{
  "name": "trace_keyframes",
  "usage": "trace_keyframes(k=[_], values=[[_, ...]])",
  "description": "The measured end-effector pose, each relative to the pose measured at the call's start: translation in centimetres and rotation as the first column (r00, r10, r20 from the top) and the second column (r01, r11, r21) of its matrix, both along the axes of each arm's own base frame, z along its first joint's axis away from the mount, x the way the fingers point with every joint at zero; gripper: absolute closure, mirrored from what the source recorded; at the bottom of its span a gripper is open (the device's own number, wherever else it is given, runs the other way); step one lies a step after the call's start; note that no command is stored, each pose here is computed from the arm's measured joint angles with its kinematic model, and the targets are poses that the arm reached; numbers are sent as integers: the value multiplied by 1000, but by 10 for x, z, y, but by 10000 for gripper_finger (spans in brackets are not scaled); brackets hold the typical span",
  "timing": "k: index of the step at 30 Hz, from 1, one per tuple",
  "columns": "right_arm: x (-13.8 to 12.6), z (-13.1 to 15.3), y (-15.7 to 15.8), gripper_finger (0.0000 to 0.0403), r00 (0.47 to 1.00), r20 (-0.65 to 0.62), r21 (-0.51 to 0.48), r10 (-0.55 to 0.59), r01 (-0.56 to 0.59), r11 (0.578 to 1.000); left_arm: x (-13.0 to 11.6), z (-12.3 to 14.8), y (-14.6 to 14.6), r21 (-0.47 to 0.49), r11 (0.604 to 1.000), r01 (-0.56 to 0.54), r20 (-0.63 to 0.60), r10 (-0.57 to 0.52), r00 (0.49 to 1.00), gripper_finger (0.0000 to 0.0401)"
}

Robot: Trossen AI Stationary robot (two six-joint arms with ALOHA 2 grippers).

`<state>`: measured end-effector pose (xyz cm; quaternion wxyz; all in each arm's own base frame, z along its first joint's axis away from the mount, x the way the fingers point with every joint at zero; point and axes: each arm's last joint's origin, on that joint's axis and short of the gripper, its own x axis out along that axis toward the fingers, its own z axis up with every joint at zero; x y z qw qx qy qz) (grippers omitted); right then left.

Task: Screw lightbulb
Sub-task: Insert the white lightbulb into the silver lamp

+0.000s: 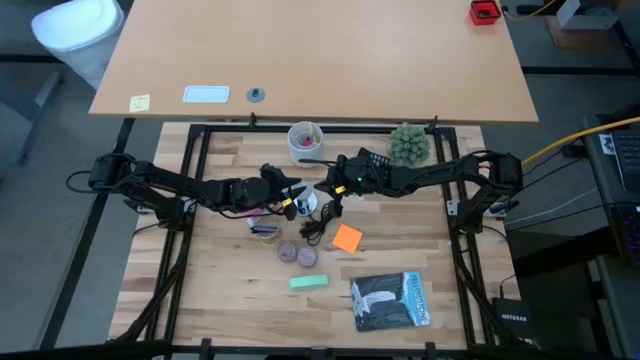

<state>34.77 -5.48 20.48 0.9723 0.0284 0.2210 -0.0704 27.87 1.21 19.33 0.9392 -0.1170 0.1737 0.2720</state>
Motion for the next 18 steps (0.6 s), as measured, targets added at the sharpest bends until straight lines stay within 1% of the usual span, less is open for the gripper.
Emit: trace_keyframes(k=[4,11,18], values=[[2,4,0,394,999,46,-8,0,0,1000,0,0,0,0,1000,0,0,0,1000,272],[2,6,0,399,998,62,-10,1,-1,1000,0,0,0,0,1000,0,0,0,1000,272],[4,8,0,394,996,93,-16,3,-1,1000,0,0,0,0,1000,0,0,0,1000,272]])
